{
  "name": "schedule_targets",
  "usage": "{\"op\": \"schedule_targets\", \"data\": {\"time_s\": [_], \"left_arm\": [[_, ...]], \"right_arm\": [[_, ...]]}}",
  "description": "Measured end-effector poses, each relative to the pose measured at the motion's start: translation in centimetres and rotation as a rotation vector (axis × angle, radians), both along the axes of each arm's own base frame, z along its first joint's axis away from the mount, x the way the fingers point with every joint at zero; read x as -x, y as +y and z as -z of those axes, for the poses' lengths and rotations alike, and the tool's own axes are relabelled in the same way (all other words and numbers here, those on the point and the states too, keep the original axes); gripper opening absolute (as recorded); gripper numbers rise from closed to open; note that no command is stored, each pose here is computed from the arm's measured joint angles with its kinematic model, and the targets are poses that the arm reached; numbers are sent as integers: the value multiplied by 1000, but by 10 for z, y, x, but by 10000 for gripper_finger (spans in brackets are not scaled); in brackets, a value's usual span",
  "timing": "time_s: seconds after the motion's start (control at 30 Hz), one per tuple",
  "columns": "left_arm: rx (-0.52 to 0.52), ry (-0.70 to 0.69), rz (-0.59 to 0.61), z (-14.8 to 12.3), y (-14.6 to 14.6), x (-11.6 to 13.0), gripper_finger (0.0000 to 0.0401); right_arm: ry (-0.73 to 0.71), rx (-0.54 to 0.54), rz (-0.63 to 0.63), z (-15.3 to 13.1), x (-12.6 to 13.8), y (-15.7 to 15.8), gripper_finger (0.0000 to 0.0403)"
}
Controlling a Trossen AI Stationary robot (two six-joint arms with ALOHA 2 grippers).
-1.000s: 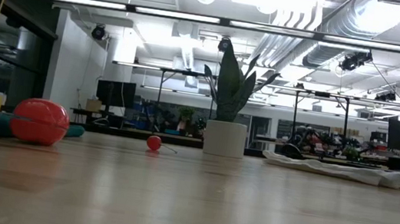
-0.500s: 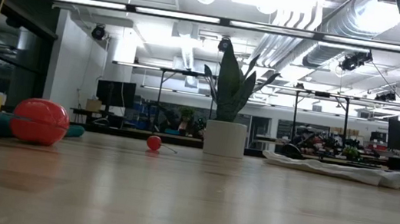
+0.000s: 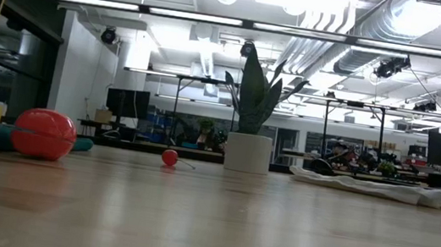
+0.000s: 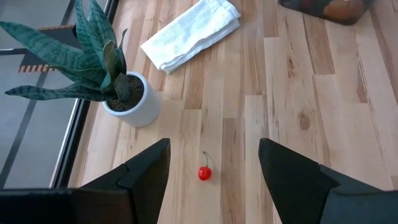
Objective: Pick and placing Produce into tupperware
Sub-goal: Put the top pink peach into the black bin
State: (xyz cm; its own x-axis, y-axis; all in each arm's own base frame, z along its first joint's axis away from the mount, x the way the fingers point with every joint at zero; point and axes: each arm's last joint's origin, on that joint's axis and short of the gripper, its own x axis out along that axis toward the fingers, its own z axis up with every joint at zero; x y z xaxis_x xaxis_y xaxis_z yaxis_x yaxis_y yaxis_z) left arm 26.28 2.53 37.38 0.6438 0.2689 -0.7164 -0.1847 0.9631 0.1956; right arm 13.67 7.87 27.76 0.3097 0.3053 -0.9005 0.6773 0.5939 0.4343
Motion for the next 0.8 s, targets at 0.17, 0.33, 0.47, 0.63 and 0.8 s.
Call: {"op": "schedule_targets", "data": {"time_s": [0.17,0.33,0.47,0.63,0.8], "left_arm": [[0,0,0,0,0,0,234],[0,0,0,0,0,0,234],[0,0,0,0,0,0,234],[1,0,0,0,0,0,234],[1,0,0,0,0,0,234]], "right_arm": [[44,3,-16,5,-1,10,119],[74,18,-16,9,1,21,119],[84,48,-5,12,2,29,119],[122,76,-15,17,6,37,119],[175,116,-29,22,12,43,119]]}}
